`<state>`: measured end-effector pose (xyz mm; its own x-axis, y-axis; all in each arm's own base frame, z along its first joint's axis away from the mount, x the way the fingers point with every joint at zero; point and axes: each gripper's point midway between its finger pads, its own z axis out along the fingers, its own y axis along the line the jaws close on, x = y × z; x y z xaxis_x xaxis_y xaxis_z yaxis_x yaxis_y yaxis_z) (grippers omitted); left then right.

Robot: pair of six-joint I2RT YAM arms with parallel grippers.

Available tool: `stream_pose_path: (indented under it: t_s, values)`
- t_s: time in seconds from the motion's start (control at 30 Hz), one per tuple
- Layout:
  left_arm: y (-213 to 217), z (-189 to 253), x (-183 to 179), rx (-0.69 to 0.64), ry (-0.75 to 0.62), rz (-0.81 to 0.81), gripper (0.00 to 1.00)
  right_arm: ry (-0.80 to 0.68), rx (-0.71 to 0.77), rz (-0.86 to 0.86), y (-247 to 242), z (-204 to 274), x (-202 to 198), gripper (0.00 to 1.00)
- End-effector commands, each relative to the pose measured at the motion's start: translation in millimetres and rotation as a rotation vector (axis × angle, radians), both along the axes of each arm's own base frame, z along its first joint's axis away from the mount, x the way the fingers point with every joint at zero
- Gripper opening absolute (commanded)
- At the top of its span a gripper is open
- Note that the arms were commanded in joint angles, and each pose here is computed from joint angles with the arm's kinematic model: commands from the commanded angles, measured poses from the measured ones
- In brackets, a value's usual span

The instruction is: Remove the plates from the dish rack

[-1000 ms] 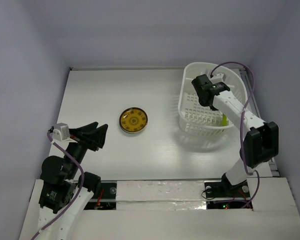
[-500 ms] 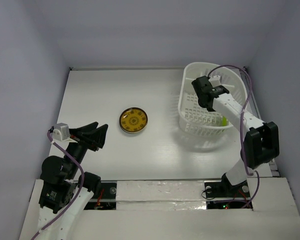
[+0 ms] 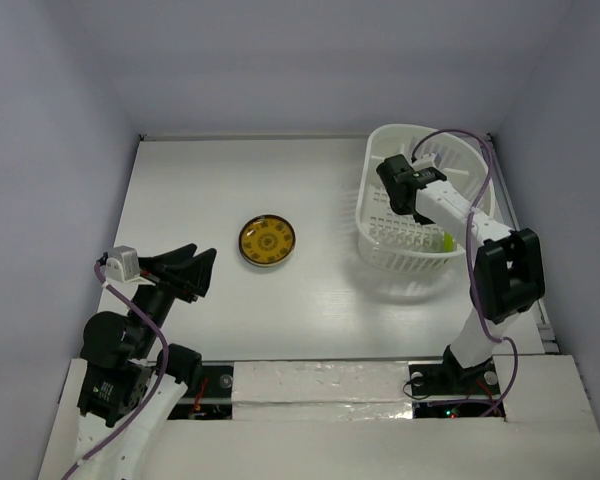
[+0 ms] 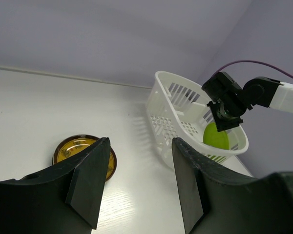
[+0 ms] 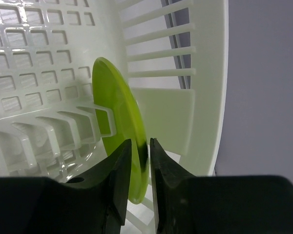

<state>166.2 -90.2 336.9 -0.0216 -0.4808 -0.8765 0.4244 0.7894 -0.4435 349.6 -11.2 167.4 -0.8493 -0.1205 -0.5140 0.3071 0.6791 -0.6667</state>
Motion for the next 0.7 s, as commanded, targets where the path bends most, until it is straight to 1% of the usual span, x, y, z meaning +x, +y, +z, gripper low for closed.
stream_pose_path:
  t_s: [0.0,0.13,0.17,0.2,0.33,0.37,0.53,0.67]
  values:
    - [-4,9,-2,-0.014,-0.04,-0.025,0.5,-0.033,-0.017,-0.034,-6,8,4,0.26]
    - [-4,9,-3,-0.016,-0.043,-0.025,0.5,-0.025,-0.036,-0.039,-9,6,0,0.2]
    - [-4,9,-3,-0.014,-0.042,-0.025,0.5,-0.018,-0.042,-0.04,-10,6,-1,0.15]
    - [-4,9,-2,-0.014,-0.04,-0.025,0.5,-0.019,-0.048,-0.042,-11,8,-2,0.13]
    - [-5,8,-2,-0.014,-0.038,-0.027,0.5,-0.011,-0.077,-0.041,-14,15,-3,0.06]
    - [-5,8,-2,-0.014,-0.038,-0.027,0.5,-0.011,-0.076,-0.038,-14,17,-3,0.01]
    - [-5,7,-1,-0.011,-0.035,-0.028,0.5,-0.013,-0.09,-0.02,-16,25,-3,0.0]
    - [-5,7,-1,-0.012,-0.033,-0.028,0.5,-0.043,-0.11,-0.022,-20,37,-5,0.0]
